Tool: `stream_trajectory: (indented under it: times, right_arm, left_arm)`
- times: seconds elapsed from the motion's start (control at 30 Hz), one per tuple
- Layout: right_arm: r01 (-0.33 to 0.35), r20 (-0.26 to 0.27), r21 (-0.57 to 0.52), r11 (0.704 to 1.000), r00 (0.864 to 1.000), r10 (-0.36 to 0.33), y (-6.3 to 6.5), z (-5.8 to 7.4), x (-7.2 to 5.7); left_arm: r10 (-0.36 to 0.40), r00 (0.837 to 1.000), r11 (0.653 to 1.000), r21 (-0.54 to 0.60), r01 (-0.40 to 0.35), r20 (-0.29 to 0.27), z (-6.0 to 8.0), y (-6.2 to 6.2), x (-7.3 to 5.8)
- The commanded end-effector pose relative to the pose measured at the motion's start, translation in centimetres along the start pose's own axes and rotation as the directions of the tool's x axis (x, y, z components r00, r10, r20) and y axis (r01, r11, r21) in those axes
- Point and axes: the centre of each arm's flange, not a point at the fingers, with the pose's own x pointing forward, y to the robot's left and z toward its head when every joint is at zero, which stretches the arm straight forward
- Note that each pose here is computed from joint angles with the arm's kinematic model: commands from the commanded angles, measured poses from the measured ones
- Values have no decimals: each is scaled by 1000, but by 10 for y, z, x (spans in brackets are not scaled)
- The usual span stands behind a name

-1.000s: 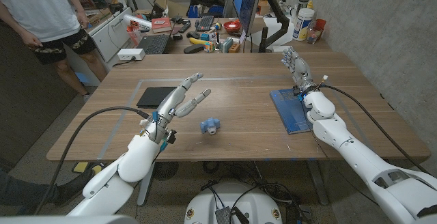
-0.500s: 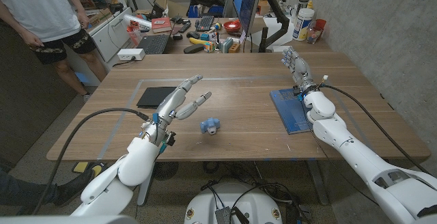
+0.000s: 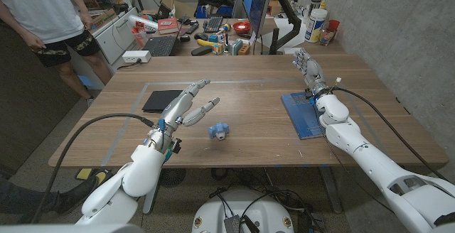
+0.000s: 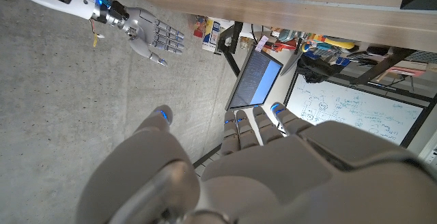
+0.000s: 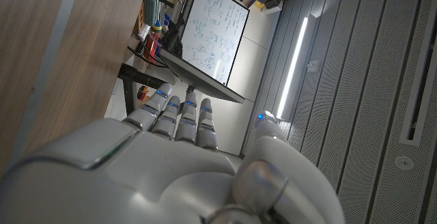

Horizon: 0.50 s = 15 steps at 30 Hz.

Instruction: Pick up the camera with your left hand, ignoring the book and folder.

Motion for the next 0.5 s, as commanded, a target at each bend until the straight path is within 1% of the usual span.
stream_trajectory:
  times: [0.03, 0.5]
  right_arm:
    - [-2, 1, 0, 1000, 1000, 2, 0, 0, 0]
    - [1, 0, 0, 1000, 1000, -1, -3, -1, 0]
  left_arm:
    - [18, 999, 994, 108, -15, -29, 7, 3, -6]
    - [6, 999, 991, 133, 1, -53, 7, 3, -9]
